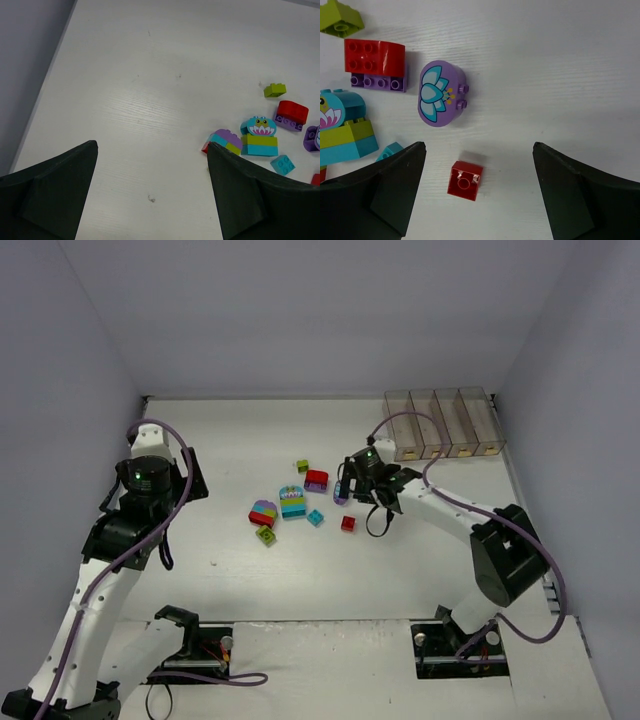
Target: Sort the legos into containers by color
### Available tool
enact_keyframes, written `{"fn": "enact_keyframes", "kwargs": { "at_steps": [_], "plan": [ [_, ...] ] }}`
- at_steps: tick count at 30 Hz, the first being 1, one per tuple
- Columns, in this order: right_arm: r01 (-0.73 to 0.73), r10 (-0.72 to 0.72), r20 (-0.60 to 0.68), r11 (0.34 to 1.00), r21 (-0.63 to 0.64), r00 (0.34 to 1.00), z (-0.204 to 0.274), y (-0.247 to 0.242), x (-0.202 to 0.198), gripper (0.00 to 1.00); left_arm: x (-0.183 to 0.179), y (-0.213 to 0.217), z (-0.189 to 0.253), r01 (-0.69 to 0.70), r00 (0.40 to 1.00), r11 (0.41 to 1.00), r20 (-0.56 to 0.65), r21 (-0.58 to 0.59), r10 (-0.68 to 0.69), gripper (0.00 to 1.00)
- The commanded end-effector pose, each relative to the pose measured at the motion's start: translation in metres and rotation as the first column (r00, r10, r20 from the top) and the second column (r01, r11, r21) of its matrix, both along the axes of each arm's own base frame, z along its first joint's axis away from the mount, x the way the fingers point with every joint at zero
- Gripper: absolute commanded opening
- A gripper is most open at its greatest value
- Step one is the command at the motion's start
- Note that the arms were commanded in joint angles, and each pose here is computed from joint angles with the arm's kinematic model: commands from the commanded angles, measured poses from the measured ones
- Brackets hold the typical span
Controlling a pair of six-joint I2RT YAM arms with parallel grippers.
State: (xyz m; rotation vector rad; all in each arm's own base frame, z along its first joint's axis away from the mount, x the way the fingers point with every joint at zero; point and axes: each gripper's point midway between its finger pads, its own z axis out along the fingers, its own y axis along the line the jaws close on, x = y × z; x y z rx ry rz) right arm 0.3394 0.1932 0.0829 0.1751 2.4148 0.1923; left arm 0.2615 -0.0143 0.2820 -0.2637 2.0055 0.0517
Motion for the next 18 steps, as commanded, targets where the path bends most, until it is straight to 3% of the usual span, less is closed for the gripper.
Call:
{"fn": "enact_keyframes", "kwargs": {
  "at_steps": [1, 11, 14, 18],
  "plan": [
    [0.078, -0.078, 0.043, 0.997, 0.004, 0.996, 0.008, 0.019, 0.011, 0.85, -0.001, 0.001, 0.007, -0.014, 1.000, 1.000, 0.018, -0.019, 0.014, 0.84],
    [0.120, -0.128, -0.080, 0.987, -0.104, 0.988, -0.045, 0.030, -0.019, 0.87, -0.011, 0.003, -0.004, -0.020, 1.000, 1.000, -0.011, -0.022, 0.020, 0.84],
    [0.122, -0.135, -0.106, 0.985, -0.119, 0.985, -0.055, 0.027, -0.026, 0.81, -0.011, 0.002, -0.009, -0.017, 1.000, 0.999, -0.021, -0.028, 0.017, 0.84],
    [0.107, -0.122, -0.118, 0.986, -0.126, 0.986, -0.059, 0.028, -0.031, 0.57, -0.008, 0.000, -0.009, -0.013, 1.000, 0.999, -0.020, -0.034, 0.013, 0.84]
  ]
}}
